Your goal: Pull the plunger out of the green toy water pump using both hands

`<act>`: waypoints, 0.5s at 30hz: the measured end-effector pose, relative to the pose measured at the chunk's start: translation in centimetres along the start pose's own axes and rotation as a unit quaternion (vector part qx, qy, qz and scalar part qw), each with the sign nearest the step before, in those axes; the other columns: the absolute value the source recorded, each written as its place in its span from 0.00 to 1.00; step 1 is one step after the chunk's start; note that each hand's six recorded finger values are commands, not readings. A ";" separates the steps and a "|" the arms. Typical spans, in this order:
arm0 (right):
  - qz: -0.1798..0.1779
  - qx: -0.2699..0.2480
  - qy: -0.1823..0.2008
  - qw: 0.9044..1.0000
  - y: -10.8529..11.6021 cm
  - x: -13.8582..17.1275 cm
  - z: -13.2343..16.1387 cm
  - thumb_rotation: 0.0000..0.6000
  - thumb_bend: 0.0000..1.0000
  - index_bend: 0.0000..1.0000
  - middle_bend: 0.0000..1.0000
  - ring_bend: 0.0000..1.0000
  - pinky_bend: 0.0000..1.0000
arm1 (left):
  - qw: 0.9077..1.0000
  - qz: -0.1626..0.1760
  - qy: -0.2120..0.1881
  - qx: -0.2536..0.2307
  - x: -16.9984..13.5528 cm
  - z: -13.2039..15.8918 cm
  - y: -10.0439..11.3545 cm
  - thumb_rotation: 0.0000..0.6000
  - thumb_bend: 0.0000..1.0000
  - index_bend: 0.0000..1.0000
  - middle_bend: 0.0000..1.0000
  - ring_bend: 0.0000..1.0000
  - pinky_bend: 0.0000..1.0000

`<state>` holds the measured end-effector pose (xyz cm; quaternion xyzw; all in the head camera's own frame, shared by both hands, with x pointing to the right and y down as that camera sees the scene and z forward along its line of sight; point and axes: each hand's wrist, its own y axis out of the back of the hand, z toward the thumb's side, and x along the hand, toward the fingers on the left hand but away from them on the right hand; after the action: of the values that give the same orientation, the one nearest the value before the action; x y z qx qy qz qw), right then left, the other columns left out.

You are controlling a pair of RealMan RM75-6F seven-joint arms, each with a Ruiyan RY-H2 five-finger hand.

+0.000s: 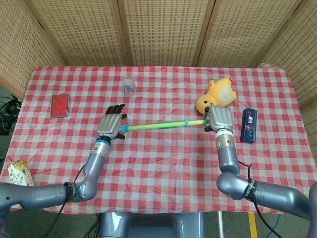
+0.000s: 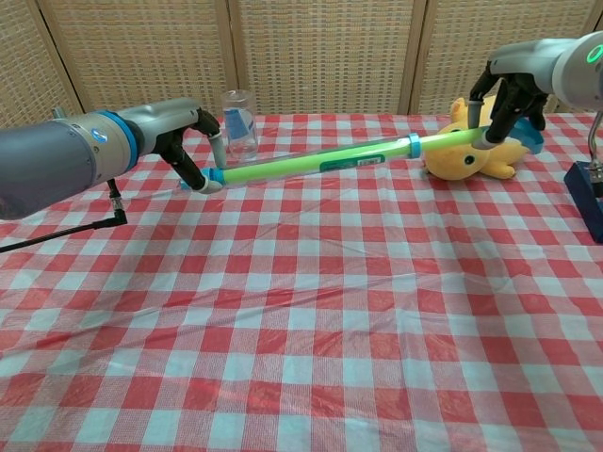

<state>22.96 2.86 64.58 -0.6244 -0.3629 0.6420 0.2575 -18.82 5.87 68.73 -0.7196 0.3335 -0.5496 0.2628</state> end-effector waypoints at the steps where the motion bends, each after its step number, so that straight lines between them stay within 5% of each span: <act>1: -0.002 0.001 -0.002 1.000 0.0 0.0 -0.1 1.00 0.55 0.85 1.00 1.00 0.68 | 1.000 0.001 0.001 0.001 -0.1 -0.2 0.1 1.00 0.38 0.54 0.00 0.00 0.00; 15: -0.019 0.016 -0.042 0.999 1.0 -0.8 -3.6 1.00 0.55 0.85 1.00 1.00 0.68 | 1.000 0.007 0.024 0.012 -1.4 -4.1 1.0 1.00 0.38 0.53 0.00 0.00 0.00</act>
<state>26.71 2.16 64.38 -0.5854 -0.3746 0.6688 0.2640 -23.20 6.28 68.19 -0.7004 0.3380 -0.5689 0.2674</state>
